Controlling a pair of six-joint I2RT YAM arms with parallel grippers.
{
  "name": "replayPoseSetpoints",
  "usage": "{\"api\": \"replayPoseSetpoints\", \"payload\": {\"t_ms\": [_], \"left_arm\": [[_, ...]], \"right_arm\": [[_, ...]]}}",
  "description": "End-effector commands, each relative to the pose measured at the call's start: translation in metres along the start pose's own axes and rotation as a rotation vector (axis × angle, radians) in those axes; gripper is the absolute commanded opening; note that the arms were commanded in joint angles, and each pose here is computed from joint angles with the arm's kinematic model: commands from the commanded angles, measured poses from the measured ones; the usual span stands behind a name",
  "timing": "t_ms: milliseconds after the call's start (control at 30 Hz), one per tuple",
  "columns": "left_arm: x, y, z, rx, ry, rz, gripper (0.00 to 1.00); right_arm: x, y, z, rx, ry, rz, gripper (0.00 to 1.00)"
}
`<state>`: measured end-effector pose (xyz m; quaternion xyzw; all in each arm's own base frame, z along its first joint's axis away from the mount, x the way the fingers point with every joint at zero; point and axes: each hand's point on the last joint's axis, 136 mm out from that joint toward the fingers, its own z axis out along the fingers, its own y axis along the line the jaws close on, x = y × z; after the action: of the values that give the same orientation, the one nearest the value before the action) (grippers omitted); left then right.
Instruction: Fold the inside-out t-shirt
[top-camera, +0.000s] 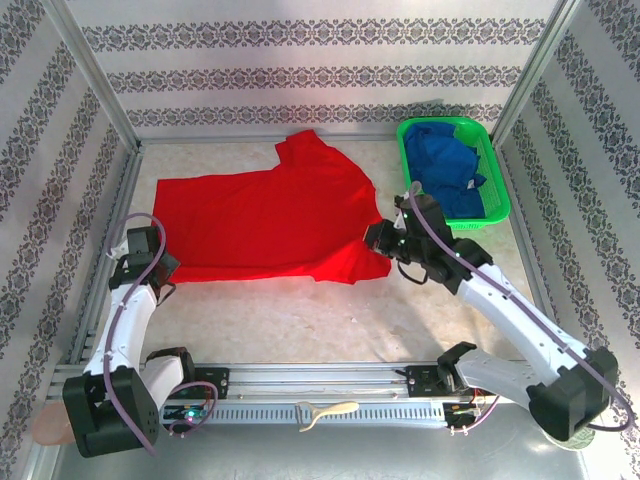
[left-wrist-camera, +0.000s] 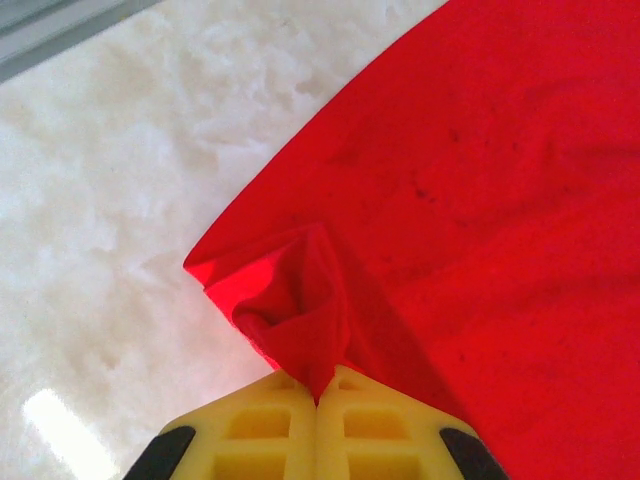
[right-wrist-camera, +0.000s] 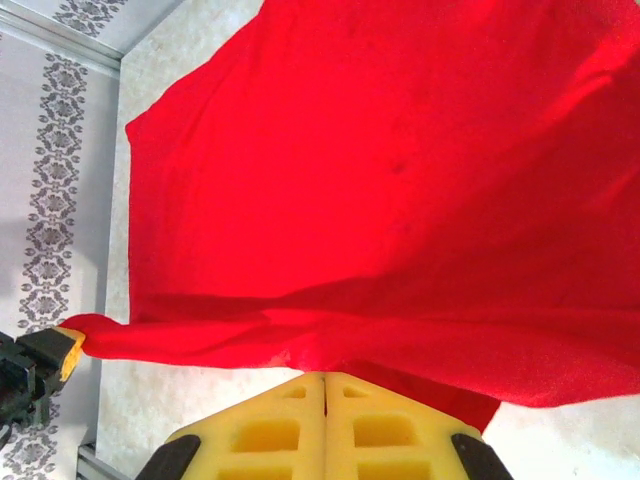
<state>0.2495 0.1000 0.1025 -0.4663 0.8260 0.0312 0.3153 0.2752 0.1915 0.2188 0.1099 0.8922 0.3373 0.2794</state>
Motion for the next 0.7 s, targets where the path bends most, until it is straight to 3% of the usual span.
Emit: {"api": "replayPoseSetpoints", "payload": {"t_ms": [0,300,667], "left_arm": [[-0.025,-0.009,0.002,0.010,-0.070,0.012,0.05],[-0.035,-0.027,0.026,0.029,-0.046,0.013,0.09],[-0.053,-0.063,0.062,0.059,-0.001,0.042,0.09]], "right_arm": [[-0.027,0.023,-0.002,-0.051,-0.052,-0.066,0.00],[-0.064,0.031,0.026,-0.047,-0.065,-0.068,0.00],[-0.103,0.009,0.078,0.013,-0.049,-0.034,0.00]]}}
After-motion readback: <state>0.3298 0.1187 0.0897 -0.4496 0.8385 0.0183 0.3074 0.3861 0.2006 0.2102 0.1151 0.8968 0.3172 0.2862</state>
